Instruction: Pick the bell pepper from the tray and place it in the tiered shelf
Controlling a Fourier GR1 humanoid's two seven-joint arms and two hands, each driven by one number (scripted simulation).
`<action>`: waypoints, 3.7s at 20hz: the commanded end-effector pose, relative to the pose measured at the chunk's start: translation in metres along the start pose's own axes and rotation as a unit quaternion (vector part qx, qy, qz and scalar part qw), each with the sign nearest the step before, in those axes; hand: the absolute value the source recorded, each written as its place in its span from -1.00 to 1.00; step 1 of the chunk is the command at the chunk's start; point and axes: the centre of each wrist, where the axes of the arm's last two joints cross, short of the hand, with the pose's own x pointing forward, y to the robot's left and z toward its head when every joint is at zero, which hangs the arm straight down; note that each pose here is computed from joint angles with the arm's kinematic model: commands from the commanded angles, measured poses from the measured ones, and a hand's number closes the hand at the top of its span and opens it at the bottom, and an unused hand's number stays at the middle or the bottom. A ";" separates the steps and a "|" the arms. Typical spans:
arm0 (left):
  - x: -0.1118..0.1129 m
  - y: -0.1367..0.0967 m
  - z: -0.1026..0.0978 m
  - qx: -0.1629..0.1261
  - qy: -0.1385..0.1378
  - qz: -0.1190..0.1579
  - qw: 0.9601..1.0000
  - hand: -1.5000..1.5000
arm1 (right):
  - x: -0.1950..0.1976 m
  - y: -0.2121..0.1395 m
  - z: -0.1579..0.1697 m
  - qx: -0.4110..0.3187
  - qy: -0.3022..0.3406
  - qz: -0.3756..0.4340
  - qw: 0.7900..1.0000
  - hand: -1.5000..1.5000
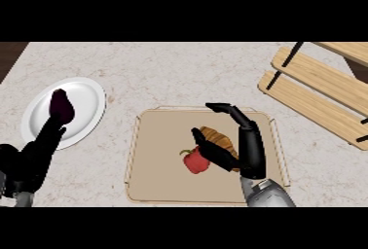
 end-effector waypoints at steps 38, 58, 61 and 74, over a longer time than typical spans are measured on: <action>-0.003 0.020 0.000 -0.002 0.004 0.003 1.000 0.00 | 0.063 0.066 0.023 0.226 0.215 0.555 0.771 -1.00; -0.006 0.018 -0.002 0.002 0.003 -0.002 1.000 0.00 | -0.004 0.062 0.008 0.233 0.217 0.540 0.779 -1.00; 0.000 0.013 0.000 -0.004 0.006 0.003 1.000 0.00 | 0.007 0.061 0.015 0.237 0.227 0.523 0.787 1.00; -0.030 0.018 -0.008 0.003 0.013 0.001 1.000 0.00 | 0.020 0.059 0.010 0.192 0.140 0.562 0.792 1.00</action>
